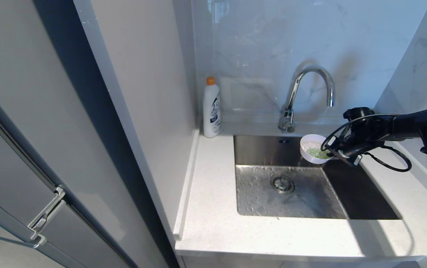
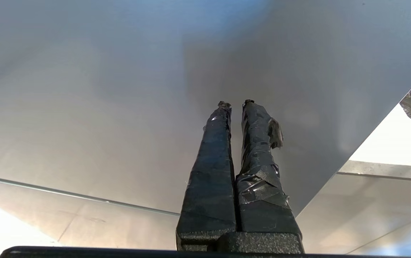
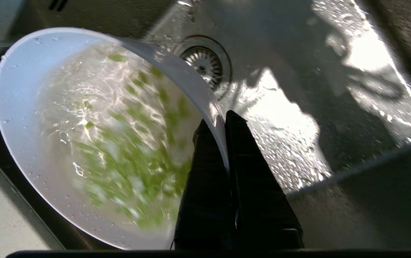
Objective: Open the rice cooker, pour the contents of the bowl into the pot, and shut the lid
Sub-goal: Fill a bowl with water from the tap, then place the bowl on the table
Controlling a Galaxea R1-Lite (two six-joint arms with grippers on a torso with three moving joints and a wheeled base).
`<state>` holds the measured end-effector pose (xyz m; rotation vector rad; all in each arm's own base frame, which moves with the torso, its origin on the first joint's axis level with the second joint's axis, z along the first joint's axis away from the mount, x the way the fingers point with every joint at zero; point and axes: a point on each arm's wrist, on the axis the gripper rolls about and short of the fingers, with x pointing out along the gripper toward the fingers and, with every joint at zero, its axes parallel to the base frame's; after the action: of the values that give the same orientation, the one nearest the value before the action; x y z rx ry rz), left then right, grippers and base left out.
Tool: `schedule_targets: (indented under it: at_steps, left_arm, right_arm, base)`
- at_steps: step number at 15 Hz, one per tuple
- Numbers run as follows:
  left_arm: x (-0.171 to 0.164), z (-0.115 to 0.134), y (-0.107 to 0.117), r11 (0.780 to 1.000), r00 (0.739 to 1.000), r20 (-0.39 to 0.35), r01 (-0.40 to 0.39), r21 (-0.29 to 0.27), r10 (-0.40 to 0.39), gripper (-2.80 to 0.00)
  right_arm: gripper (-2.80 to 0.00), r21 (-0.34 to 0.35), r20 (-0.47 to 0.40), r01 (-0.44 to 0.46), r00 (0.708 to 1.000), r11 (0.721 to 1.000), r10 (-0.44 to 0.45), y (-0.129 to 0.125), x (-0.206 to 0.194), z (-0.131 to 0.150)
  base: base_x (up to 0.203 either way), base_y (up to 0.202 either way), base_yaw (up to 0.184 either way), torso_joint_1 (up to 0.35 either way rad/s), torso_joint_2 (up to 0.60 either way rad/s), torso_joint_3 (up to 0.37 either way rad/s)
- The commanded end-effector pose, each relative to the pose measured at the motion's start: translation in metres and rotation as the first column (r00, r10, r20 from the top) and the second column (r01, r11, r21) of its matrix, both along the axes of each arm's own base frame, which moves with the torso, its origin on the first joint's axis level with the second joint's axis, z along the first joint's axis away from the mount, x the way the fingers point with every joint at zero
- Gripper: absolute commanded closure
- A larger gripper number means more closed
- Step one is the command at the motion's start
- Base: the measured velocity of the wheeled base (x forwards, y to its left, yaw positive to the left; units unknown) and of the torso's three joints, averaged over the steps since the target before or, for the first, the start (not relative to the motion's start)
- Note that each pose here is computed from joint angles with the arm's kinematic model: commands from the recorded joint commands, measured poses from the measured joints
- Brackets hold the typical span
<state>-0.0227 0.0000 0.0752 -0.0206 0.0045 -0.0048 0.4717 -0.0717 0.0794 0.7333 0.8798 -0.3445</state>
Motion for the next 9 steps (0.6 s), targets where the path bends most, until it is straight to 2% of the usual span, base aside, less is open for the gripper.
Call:
schedule_targets:
  at_steps: [1,4,9]
  left_arm:
    - [0.000,0.000,0.000,1.000,1.000,-0.002,0.000,-0.001,0.000,0.00]
    - [0.000,0.000,0.000,1.000,1.000,-0.002,0.000,-0.001,0.000,0.00]
    - [0.000,0.000,0.000,1.000,1.000,-0.002,0.000,-0.001,0.000,0.00]
  right_arm:
    - [0.00,-0.001,0.005,0.006,1.000,1.000,-0.006,-0.002,-0.012,0.018]
    - [0.00,-0.013,-0.014,0.006,1.000,1.000,-0.006,-0.009,-0.030,0.039]
    - [0.00,0.025,-0.096,-0.003,0.995,1.000,0.006,-0.015,-0.068,0.047]
  base:
    - [0.000,0.000,0.000,0.000,0.00,0.000]
    - [0.000,0.000,0.000,0.000,0.00,0.000]
    - [0.000,0.000,0.000,0.000,0.00,0.000]
